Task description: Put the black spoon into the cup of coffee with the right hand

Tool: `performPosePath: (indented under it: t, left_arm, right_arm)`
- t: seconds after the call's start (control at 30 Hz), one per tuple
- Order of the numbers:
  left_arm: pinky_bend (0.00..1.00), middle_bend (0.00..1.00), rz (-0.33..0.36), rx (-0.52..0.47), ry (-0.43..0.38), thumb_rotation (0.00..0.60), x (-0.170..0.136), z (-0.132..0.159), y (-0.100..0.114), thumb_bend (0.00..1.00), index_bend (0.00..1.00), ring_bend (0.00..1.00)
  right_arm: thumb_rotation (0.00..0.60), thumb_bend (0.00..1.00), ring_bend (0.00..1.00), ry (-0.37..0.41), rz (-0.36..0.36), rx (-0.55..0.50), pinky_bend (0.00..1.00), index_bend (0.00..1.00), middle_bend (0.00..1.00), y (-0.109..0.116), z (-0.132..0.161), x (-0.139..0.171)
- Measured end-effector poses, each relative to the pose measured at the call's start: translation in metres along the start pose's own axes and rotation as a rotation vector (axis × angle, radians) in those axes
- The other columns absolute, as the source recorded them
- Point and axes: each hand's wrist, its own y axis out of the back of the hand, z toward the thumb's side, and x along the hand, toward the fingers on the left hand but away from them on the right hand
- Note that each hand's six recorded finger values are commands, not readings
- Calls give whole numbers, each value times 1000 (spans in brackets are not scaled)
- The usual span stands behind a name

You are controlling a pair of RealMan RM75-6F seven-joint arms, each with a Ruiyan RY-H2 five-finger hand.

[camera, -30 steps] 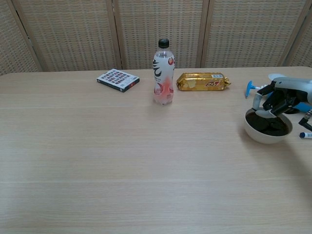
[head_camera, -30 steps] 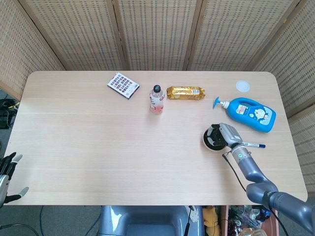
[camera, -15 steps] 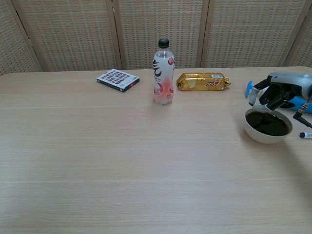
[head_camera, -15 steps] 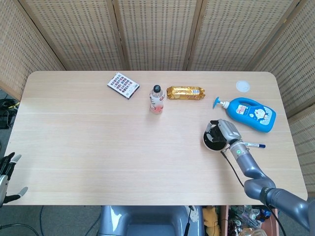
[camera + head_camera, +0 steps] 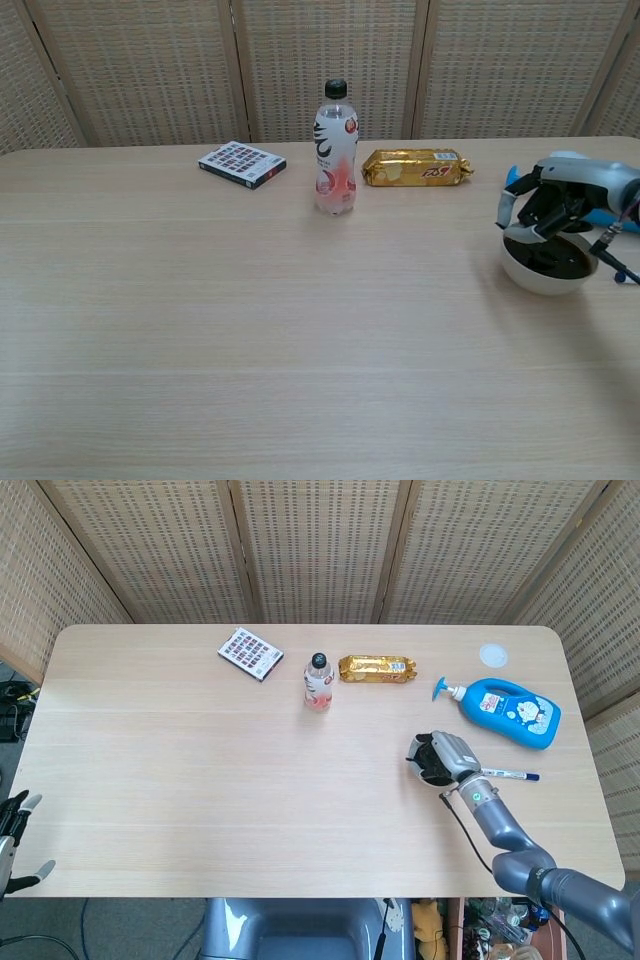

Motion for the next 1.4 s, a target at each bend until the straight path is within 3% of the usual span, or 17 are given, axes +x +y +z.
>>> performPosePath:
  t: [0.87, 1.4]
  left_arm:
    - [0, 0, -1, 2, 9, 600, -3, -1, 0, 225, 0, 0]
    - [0, 0, -5, -4, 10, 600, -4, -4, -3, 226, 0, 0]
  right_arm:
    - [600, 645, 940, -45, -39, 68, 948, 714, 915, 14, -18, -6]
    - [600, 645, 940, -6, -3, 88, 948, 714, 915, 0, -1, -4]
